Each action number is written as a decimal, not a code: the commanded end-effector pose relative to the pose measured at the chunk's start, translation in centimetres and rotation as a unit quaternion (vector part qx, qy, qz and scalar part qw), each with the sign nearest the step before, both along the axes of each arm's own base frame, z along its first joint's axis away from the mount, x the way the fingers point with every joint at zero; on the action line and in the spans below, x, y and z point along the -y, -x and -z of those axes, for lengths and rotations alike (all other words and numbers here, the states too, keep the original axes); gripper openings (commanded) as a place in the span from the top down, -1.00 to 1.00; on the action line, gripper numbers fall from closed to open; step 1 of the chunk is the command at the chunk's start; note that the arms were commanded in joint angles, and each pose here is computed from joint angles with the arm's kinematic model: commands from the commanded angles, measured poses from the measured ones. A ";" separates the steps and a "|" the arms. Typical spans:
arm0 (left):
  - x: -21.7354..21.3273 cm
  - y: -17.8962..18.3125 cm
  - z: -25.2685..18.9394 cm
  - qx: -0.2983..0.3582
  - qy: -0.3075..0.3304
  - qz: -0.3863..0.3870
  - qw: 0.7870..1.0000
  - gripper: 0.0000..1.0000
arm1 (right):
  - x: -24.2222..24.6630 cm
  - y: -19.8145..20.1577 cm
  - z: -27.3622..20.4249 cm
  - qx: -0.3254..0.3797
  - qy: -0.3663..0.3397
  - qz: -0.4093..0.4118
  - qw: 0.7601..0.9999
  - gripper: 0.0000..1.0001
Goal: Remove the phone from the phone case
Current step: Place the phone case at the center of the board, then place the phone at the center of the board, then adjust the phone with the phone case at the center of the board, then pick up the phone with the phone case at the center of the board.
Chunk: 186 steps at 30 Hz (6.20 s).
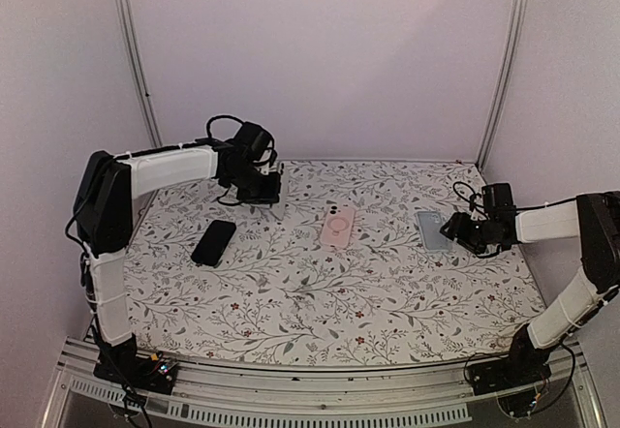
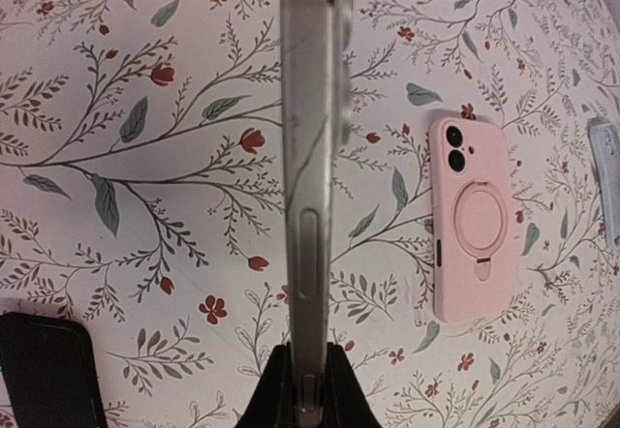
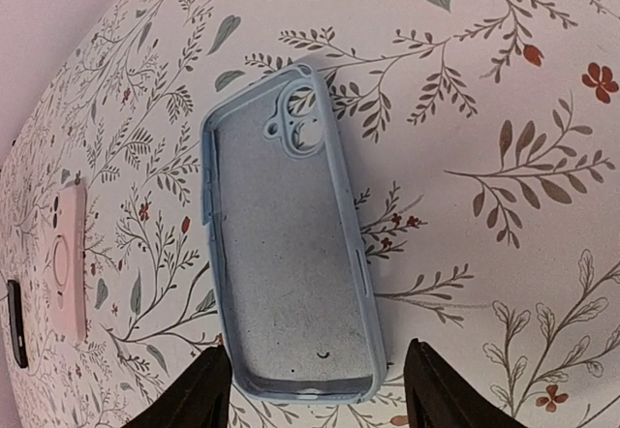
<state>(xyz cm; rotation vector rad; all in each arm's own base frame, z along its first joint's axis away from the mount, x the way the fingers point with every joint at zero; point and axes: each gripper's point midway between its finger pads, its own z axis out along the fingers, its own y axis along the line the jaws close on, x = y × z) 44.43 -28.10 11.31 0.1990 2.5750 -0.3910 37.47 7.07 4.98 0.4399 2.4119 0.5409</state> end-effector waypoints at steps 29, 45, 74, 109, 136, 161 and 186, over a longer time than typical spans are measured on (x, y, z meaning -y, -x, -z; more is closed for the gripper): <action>-12.9 -8.5 1.9 -0.001 -0.282 -0.098 0.955 1.00 | -1.3 0.2 -7.2 0.063 0.077 -0.028 0.995 -0.98; -14.9 -8.5 5.4 -0.053 -0.329 -0.091 0.938 0.89 | -3.7 -0.1 -7.6 0.068 0.066 -0.053 0.994 -0.98; -10.5 -9.0 4.3 -0.036 -0.207 -0.066 0.975 0.22 | -7.0 -0.4 -6.5 0.052 0.078 -0.087 0.992 -0.98; -4.8 3.2 -5.3 0.044 0.113 0.031 0.992 -0.11 | -29.1 -4.2 0.6 0.005 0.168 -0.173 0.970 -0.98; -4.3 4.8 -7.2 0.058 0.145 0.058 0.986 -0.11 | -26.8 -2.5 5.3 -0.043 0.325 -0.130 0.936 -0.98; -3.2 5.2 -6.2 0.034 0.175 0.065 0.982 -0.11 | -25.6 -2.9 4.1 -0.041 0.208 -0.171 0.962 -0.92; 0.8 6.7 0.3 -0.097 0.311 0.027 0.945 -0.11 | -28.8 -1.0 2.3 -0.007 0.201 -0.250 0.947 -0.20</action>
